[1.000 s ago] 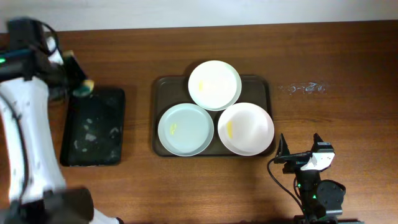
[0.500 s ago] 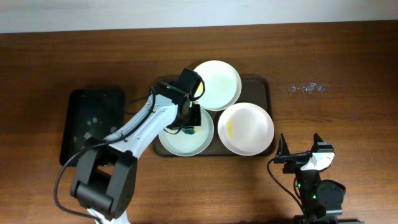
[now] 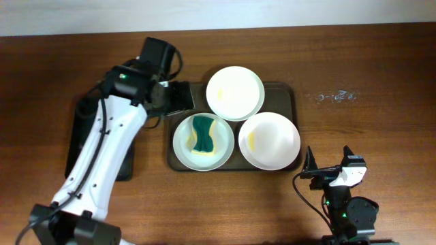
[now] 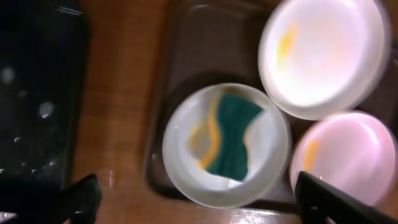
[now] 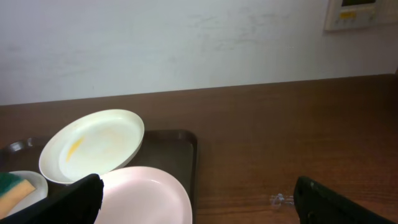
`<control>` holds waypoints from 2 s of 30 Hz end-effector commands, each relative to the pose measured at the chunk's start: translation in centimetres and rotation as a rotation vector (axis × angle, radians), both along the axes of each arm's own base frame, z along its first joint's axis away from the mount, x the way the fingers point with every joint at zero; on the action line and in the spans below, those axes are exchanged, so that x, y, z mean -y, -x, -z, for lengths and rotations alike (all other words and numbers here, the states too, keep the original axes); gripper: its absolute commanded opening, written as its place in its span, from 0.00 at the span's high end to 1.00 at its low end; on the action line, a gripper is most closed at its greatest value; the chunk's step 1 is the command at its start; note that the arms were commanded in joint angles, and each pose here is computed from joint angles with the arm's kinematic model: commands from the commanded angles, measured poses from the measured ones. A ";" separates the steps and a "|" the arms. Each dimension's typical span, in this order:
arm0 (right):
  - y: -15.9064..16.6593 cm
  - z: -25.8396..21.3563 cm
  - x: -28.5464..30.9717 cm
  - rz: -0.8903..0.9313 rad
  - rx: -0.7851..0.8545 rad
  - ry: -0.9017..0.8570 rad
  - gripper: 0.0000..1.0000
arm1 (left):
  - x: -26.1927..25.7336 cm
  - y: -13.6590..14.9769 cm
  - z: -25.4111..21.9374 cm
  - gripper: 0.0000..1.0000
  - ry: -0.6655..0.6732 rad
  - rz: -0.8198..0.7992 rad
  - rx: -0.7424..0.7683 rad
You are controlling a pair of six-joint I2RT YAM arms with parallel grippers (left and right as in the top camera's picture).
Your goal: Clean dirty plates on tray and stack at the side
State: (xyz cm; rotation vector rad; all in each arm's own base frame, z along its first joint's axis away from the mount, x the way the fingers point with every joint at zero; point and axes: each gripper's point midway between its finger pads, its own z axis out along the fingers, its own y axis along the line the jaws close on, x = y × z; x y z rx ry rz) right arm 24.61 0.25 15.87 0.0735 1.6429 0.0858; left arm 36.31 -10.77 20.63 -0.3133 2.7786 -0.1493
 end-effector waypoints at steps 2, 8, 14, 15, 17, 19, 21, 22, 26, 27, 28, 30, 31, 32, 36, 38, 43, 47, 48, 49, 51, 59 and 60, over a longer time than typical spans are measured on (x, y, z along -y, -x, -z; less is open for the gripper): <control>0.2 -1.3 -2.9 -0.161 0.043 -0.192 0.02 | -6.2 1.9 5.9 0.00 -0.060 -0.148 -0.174; 6.8 -16.2 -8.5 -0.723 0.340 -0.825 0.02 | -5.4 5.6 8.6 0.00 0.026 -0.078 -0.338; 4.2 -17.2 -1.4 -0.020 -0.316 -0.293 0.02 | -4.4 4.2 8.4 0.00 0.079 -0.071 -0.289; 3.3 -18.4 -1.5 -0.017 -0.390 -0.288 0.02 | -4.3 4.0 8.4 0.00 0.080 -0.071 -0.280; 0.7 -21.9 -5.3 -0.220 -0.486 -0.351 0.01 | -4.0 3.8 8.4 0.00 0.081 -0.061 -0.269; -2.1 -21.9 -8.6 -0.405 -0.567 -0.411 0.23 | -3.9 3.9 8.4 0.00 0.080 -0.058 -0.270; -4.2 -16.8 -11.9 -0.487 -0.781 -0.382 0.31 | -3.9 3.9 8.4 0.01 0.080 -0.058 -0.271; -4.9 -13.1 -13.5 -0.488 -0.918 -0.341 0.29 | -3.9 3.9 8.4 0.01 0.080 -0.058 -0.271; -8.9 -0.4 -19.1 -0.354 -1.184 -0.078 0.59 | -3.9 3.9 8.4 0.01 0.081 -0.058 -0.271; -9.5 2.8 -20.0 -0.338 -1.246 -0.064 0.59 | -3.9 3.9 8.4 0.01 0.080 -0.058 -0.271; -9.8 4.5 -20.2 -0.329 -1.280 -0.058 0.61 | -3.9 4.0 8.5 0.00 0.080 -0.058 -0.275; -10.5 8.0 -20.6 -0.315 -1.335 -0.044 0.72 | -4.0 4.2 8.8 0.00 0.077 -0.059 -0.284; -10.9 9.0 -20.9 -0.342 -1.333 -0.022 0.74 | -4.0 4.3 9.0 0.00 0.077 -0.059 -0.287; -11.5 9.4 -21.2 -0.380 -1.311 0.008 0.74 | -4.0 4.4 9.0 0.00 0.076 -0.059 -0.290; -12.6 9.9 -21.7 -0.405 -1.268 0.026 0.74 | -4.0 4.5 9.1 0.01 0.075 -0.059 -0.295; -12.8 10.9 -21.8 -0.406 -1.278 0.029 0.74 | -4.0 4.5 9.1 0.01 0.076 -0.059 -0.297; -12.1 12.5 -23.1 -0.438 -1.307 0.039 0.74 | -4.0 4.5 9.0 0.03 0.076 -0.059 -0.295; -11.6 14.7 -23.9 -0.438 -1.338 0.067 0.74 | -4.0 4.5 9.1 0.06 0.073 -0.048 -0.294; -11.7 15.0 -23.9 -0.435 -1.341 0.068 0.74 | -4.0 4.5 9.1 0.06 0.073 -0.048 -0.294; -11.8 15.0 -23.8 -0.428 -1.337 0.074 0.74 | -4.0 4.5 9.0 0.05 0.073 -0.048 -0.294; -12.0 15.0 -23.4 -0.421 -1.325 0.108 0.73 | -4.0 4.5 9.1 0.06 0.073 -0.048 -0.293; -11.3 15.2 -23.0 -0.439 -1.354 0.136 0.79 | -2.7 4.6 9.0 0.16 0.074 0.056 -0.283; -11.1 15.2 -23.1 -0.447 -1.359 0.128 0.88 | -2.2 4.6 9.0 0.29 0.072 0.071 -0.281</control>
